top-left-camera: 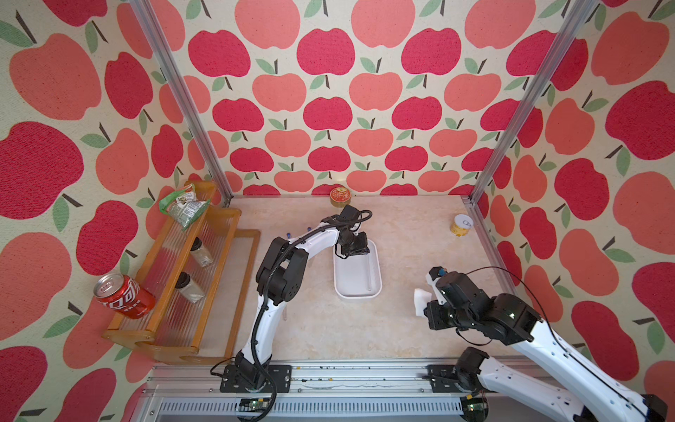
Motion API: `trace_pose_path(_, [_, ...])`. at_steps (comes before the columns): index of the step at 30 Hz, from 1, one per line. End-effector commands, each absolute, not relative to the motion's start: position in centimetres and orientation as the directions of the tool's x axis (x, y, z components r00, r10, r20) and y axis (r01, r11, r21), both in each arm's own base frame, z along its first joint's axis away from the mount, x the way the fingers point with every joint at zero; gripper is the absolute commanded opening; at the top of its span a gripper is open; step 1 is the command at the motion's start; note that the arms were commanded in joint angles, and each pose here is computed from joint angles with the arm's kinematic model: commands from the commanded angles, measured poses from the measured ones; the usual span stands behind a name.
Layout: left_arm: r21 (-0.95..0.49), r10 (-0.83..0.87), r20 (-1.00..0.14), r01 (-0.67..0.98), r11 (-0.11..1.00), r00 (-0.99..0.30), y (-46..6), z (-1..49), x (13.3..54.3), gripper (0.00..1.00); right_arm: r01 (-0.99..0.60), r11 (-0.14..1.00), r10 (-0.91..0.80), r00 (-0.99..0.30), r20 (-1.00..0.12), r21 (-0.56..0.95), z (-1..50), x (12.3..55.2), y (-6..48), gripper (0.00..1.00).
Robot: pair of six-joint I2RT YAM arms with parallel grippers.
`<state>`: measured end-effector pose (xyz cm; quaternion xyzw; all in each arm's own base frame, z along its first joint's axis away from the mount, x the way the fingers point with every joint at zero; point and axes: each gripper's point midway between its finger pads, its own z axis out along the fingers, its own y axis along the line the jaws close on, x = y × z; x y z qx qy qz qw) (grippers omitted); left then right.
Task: Wipe the exteriors of test tubes
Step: Place the test tube in the storage box.
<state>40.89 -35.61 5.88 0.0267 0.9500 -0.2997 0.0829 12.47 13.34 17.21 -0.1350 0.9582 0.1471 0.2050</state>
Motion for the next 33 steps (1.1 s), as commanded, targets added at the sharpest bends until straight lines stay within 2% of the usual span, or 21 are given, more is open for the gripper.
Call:
trace_pose_path(1, [-0.527,-0.016,-0.144,0.063,0.847,-0.989,-35.1,5.0,40.8,0.00,-0.300,0.926,-0.188,-0.893,-0.408,0.230,16.8,11.9,12.8,0.00])
trace_pose_path(4, [-0.518,-0.016,-0.136,0.058,0.853,-0.991,-35.0,4.6,40.7,0.01,-0.300,0.925,-0.186,-0.892,-0.412,0.232,16.9,11.9,12.7,0.00])
trace_pose_path(12, [-0.511,-0.014,-0.134,0.057,0.858,-0.991,-35.1,4.6,40.4,0.16,-0.305,0.922,-0.187,-0.890,-0.416,0.238,16.7,11.8,12.8,0.00])
trace_pose_path(14, [-0.516,-0.010,-0.131,0.059,0.855,-0.991,-35.4,4.5,40.4,0.26,-0.307,0.922,-0.189,-0.890,-0.415,0.237,16.7,11.7,12.7,0.00])
trace_pose_path(22, [-0.520,-0.021,-0.145,0.058,0.852,-0.989,-35.7,5.6,40.6,0.31,-0.307,0.920,-0.181,-0.883,-0.432,0.243,17.2,11.3,12.1,0.00])
trace_pose_path(27, [-0.547,-0.031,-0.165,0.065,0.835,-0.986,-35.9,8.3,39.6,0.33,-0.315,0.917,-0.182,-0.876,-0.446,0.243,17.6,11.5,12.1,0.00])
trace_pose_path(33, [-0.551,-0.046,-0.256,0.107,0.828,-0.966,-34.8,14.4,38.1,0.39,-0.350,0.908,-0.208,-0.854,-0.477,0.230,18.3,12.7,13.1,0.00])
